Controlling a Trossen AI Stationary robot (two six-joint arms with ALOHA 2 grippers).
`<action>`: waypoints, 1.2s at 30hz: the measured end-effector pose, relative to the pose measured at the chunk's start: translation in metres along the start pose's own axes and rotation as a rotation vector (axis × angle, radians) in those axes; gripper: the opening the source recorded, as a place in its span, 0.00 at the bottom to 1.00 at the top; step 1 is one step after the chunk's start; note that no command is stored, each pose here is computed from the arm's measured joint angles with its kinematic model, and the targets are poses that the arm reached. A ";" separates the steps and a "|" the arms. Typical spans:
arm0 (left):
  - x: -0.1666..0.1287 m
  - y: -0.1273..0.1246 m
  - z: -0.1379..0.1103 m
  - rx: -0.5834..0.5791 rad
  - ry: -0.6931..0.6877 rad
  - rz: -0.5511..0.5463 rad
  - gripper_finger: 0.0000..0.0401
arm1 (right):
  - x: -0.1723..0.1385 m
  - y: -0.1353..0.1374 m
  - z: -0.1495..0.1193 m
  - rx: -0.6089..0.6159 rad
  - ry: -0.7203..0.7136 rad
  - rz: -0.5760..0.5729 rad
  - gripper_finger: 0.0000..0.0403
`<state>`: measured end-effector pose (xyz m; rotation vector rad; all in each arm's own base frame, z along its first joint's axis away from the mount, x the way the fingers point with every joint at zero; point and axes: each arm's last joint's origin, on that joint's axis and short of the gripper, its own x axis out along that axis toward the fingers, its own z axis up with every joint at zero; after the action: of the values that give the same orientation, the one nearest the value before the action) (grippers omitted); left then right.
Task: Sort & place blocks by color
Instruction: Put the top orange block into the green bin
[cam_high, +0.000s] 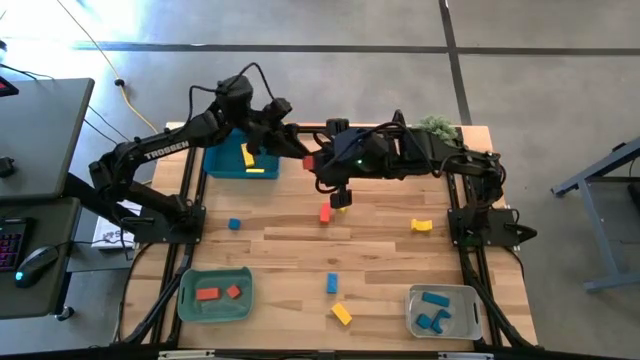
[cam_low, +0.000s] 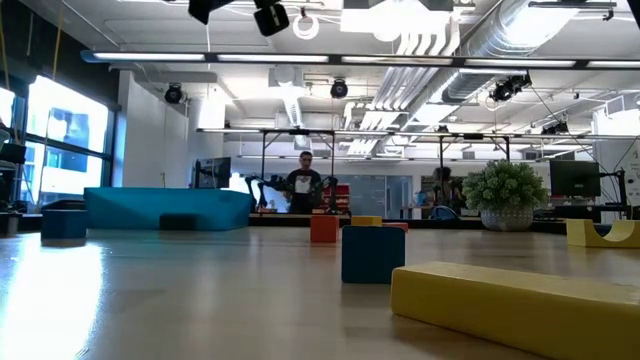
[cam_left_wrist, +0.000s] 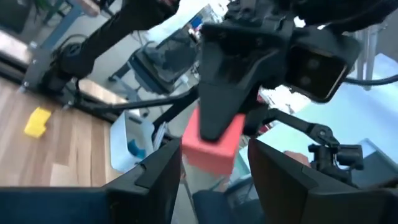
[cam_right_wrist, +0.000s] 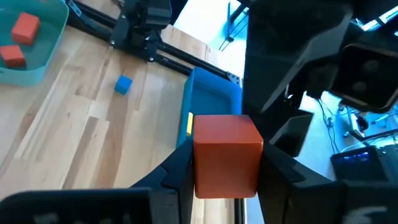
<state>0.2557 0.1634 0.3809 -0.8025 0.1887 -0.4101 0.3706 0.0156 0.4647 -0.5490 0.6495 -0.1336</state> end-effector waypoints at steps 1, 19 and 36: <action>0.000 -0.001 0.001 0.009 -0.014 0.001 0.44 | 0.000 0.000 0.000 -0.007 0.005 -0.008 0.26; 0.004 -0.001 0.005 -0.007 -0.093 0.040 0.60 | -0.015 -0.007 -0.001 -0.031 -0.010 -0.039 0.26; 0.019 -0.011 0.000 0.030 -0.085 -0.003 0.61 | -0.011 -0.019 0.001 -0.060 -0.060 -0.080 0.26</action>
<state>0.2698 0.1483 0.3889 -0.7890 0.1023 -0.3797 0.3632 0.0031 0.4813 -0.6346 0.5746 -0.1730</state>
